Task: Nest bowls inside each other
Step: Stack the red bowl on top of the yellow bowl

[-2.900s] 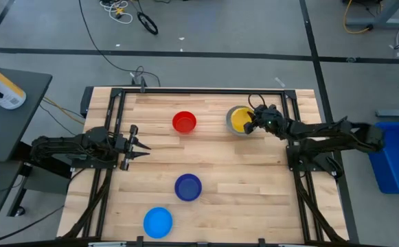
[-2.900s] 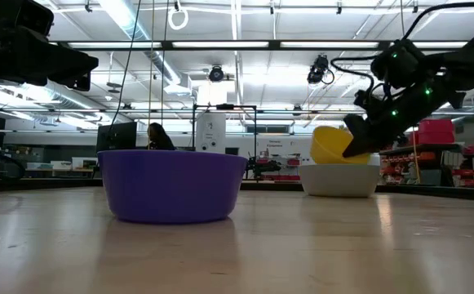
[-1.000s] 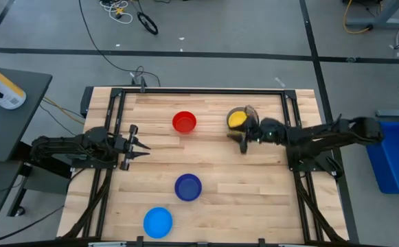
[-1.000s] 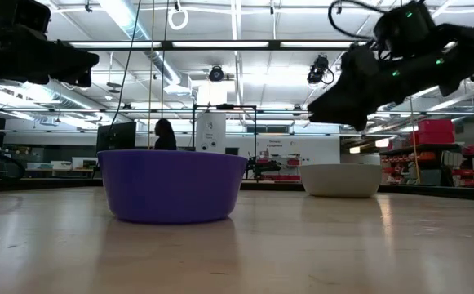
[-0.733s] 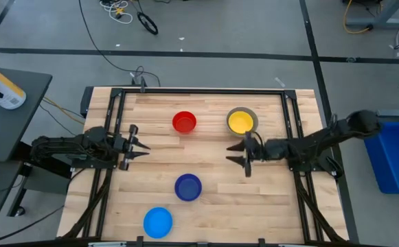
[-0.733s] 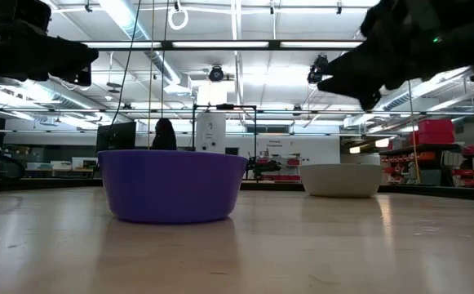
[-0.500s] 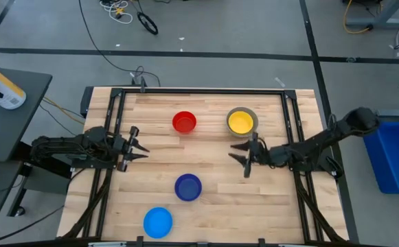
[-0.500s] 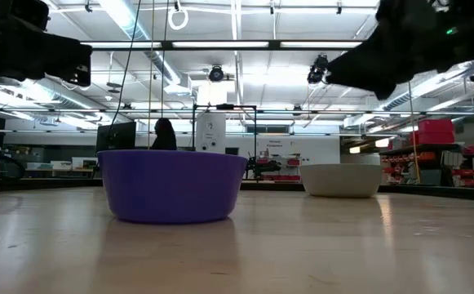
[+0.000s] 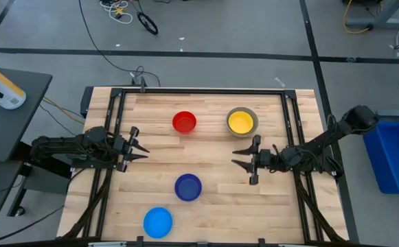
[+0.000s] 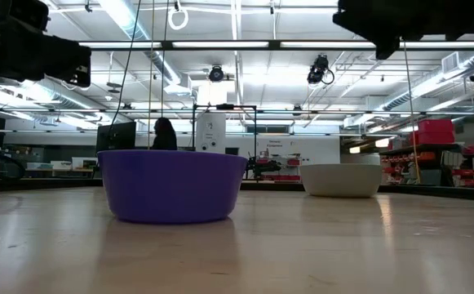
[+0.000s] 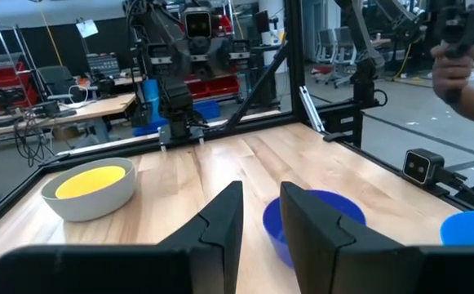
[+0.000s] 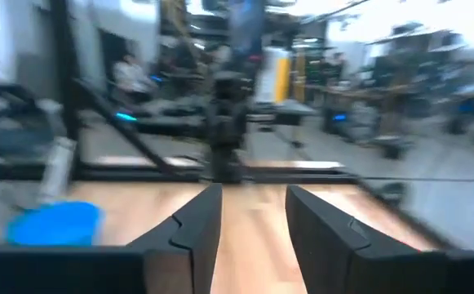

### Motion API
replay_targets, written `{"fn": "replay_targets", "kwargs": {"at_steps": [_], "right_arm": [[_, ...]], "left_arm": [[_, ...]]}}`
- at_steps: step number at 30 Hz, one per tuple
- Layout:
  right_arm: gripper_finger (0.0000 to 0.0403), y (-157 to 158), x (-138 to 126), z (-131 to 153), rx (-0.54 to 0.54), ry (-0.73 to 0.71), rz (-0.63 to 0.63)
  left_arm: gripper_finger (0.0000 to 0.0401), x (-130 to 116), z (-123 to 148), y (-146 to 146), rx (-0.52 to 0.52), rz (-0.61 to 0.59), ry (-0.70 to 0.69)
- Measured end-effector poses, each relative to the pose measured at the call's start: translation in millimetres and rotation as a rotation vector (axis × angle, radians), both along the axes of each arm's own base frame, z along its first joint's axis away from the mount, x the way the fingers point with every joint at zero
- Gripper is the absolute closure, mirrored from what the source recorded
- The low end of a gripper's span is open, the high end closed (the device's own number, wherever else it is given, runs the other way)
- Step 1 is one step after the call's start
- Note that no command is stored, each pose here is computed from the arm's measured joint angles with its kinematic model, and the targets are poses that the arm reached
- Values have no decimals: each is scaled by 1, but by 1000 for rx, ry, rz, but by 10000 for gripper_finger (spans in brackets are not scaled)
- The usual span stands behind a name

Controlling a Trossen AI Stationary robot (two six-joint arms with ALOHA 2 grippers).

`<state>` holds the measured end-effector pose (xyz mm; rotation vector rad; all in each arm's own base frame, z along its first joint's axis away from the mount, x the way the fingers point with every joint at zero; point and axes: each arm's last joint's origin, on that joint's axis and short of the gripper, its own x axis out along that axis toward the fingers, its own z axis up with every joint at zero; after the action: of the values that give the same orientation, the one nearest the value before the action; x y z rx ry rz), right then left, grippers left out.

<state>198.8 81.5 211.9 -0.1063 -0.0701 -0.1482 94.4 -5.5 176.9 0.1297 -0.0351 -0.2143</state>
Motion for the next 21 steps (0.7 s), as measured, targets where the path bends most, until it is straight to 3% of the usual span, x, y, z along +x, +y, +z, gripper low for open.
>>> {"fn": "replay_targets", "kwargs": {"at_steps": [4, 7, 13, 17, 21], "right_arm": [[263, -2, -6, 7, 55, -43, -156], [265, 1, -18, 16, 3, -63, -196], [260, -1, -68, 31, -28, -176, -86], [253, -10, -94, 7, -5, -186, 64], [244, -12, -101, -22, 16, -112, 262]], "left_arm": [[308, 0, 0, 0, 0, 0, 2], [308, 0, -1, 0, -4, 0, 15], [308, 0, -2, 0, -31, 4, 41], [308, 0, -2, 0, -46, 3, 44], [308, 0, -2, 0, -49, 1, 47]]}}
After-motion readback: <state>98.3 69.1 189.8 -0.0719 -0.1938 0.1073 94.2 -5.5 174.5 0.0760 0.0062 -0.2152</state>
